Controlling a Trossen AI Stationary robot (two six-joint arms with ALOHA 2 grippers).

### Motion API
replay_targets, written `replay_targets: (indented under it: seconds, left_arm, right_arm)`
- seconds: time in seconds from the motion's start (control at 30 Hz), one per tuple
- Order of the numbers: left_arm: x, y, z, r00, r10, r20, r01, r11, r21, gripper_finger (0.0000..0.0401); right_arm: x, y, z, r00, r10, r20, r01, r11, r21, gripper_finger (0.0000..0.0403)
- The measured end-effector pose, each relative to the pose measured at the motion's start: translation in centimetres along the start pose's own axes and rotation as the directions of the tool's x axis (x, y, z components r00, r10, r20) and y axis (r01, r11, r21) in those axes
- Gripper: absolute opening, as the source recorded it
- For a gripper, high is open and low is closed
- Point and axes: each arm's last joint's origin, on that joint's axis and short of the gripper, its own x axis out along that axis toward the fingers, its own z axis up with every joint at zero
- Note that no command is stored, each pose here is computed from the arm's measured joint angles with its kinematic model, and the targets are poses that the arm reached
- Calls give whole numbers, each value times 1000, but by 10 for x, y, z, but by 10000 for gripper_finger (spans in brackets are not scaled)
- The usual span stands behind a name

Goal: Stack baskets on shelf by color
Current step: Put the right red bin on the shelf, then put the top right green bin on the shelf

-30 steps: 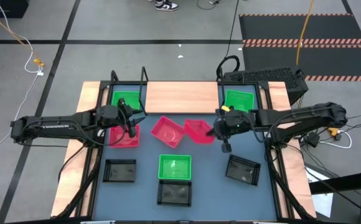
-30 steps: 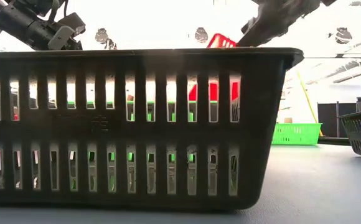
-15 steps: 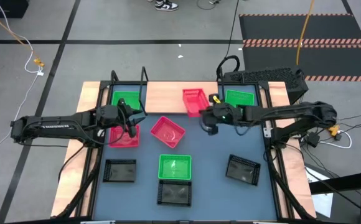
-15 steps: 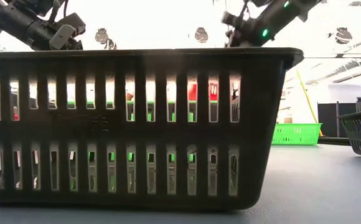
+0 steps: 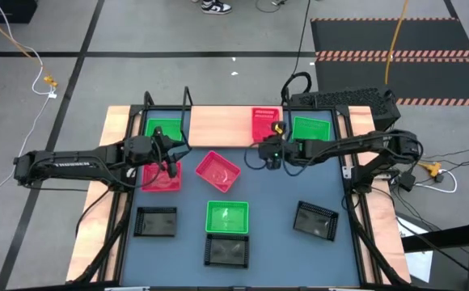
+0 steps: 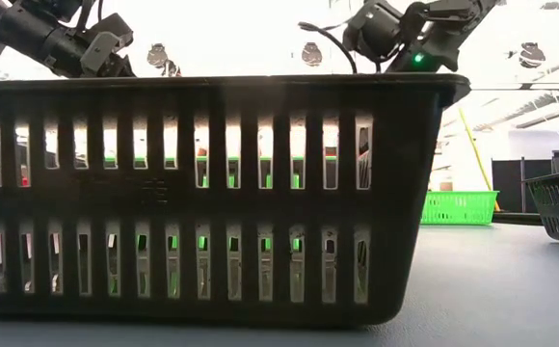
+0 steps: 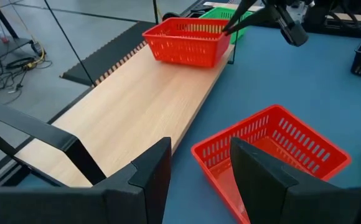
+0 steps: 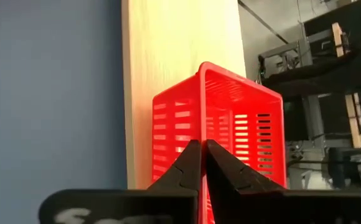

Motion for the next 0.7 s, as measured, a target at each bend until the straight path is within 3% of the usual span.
replay_targets:
  seconds: [0.17, 0.53, 0.7]
  left_arm:
    - [0, 0, 0, 1000, 0, 0, 0, 1000, -1, 168]
    - [0, 0, -1, 1000, -4, -5, 4, 1000, -21, 168]
    - [-1, -4, -3, 999, -25, -29, 24, 999, -49, 168]
  right_arm:
    - [-2, -2, 1, 1000, -9, 11, 9, 997, 77, 19]
    - [-6, 1, 3, 1000, -2, 26, 1, 999, 49, 124]
    - [-14, 7, 15, 993, -11, 120, -1, 995, 104, 149]
